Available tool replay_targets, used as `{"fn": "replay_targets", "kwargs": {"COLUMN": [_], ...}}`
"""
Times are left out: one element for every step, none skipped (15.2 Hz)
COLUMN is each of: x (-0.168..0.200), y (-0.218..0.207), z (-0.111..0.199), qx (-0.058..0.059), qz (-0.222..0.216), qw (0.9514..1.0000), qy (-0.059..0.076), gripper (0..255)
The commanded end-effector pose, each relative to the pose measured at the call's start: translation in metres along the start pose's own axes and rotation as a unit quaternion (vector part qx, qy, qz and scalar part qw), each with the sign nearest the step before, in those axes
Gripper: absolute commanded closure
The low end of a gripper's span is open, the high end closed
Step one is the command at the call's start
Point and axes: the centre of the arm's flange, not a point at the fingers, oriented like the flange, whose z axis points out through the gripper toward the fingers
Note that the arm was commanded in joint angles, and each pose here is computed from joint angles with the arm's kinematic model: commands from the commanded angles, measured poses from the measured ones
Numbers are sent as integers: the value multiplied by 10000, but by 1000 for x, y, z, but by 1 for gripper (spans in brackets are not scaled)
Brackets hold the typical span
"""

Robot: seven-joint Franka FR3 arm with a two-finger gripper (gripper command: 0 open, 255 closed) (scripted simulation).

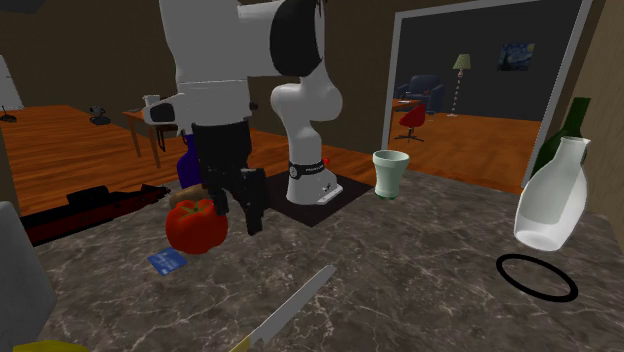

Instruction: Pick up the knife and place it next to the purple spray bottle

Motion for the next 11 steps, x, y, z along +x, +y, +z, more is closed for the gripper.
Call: {"fn": "replay_targets", "kwargs": {"x": [7, 9, 12, 15, 17, 20, 22, 25, 27, 27, 27], "y": [-18, -27, -36, -45, -54, -63, -71, -80, -89, -91, -91], "z": [19, 29, 38, 48, 58, 67, 77, 87, 97, 99, 104], "qx": [4, 4, 3, 3, 3, 2, 2, 2, 1, 1, 1], "qz": [-13, -21, -29, -37, -45, -53, -61, -70, -78, -80, -80], "qw": [10000, 9999, 9999, 9998, 9998, 9997, 9996, 9995, 9993, 9993, 9993], "qy": [-72, -107, -142, -177, -213, -248, -283, -318, -353, -362, -362], "gripper": [0, 0, 0, 0, 0, 0, 0, 0, 0, 0, 0]}}
